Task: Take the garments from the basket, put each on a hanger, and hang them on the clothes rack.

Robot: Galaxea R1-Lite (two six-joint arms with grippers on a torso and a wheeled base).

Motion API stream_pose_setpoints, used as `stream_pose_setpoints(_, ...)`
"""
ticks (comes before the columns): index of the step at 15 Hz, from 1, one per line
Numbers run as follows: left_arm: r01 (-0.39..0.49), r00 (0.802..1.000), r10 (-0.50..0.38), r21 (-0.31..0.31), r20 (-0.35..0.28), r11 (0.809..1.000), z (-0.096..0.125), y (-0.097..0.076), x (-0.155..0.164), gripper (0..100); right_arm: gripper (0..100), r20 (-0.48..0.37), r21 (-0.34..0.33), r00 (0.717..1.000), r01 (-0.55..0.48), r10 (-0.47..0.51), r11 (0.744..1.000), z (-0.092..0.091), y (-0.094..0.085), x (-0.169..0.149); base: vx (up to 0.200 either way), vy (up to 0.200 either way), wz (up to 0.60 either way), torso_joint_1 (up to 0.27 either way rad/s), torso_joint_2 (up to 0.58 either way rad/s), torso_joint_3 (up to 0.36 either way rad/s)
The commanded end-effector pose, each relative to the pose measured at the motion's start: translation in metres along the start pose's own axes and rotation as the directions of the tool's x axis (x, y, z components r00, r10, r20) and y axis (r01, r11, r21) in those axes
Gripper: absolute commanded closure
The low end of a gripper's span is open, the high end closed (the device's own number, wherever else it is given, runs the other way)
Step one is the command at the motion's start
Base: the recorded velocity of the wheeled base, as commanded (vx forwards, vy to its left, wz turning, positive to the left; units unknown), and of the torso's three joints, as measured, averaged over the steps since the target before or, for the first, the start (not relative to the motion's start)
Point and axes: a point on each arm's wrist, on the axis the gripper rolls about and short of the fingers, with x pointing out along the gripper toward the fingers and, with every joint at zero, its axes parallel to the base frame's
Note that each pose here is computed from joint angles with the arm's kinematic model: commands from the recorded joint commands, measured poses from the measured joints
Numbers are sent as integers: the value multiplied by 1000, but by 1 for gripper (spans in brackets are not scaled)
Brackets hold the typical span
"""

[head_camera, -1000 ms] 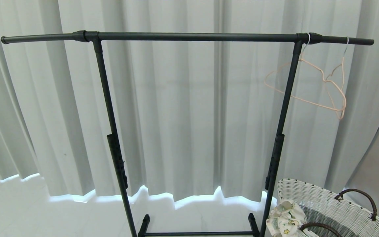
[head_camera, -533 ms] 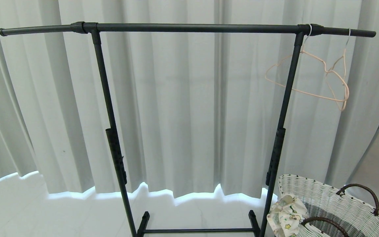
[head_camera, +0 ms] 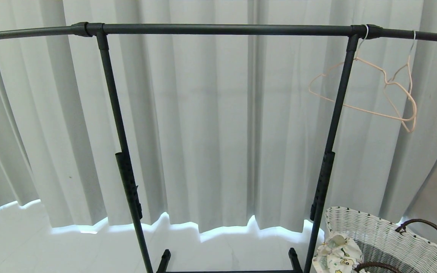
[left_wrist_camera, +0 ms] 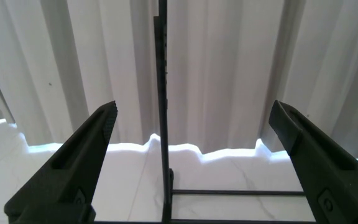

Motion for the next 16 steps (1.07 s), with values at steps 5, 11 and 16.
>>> stream_pose_setpoints(5, 0, 1000, 0, 0, 0, 1000, 0, 0, 0, 0, 0, -11, 48, 989, -144, 144, 988, 81, -2, 12, 0, 0, 0, 0, 0, 0)
stream_pose_setpoints(11, 0, 1000, 0, 0, 0, 1000, 0, 0, 0, 0, 0, -654, -346, 751, -192, -90, 918, 70, -15, 145, 0, 0, 0, 0, 0, 0)
stream_pose_setpoints(16, 0, 1000, 0, 0, 0, 1000, 0, 0, 0, 0, 0, -871, -297, 486, -417, -65, 859, 6, -15, 167, 0, 0, 0, 0, 0, 0)
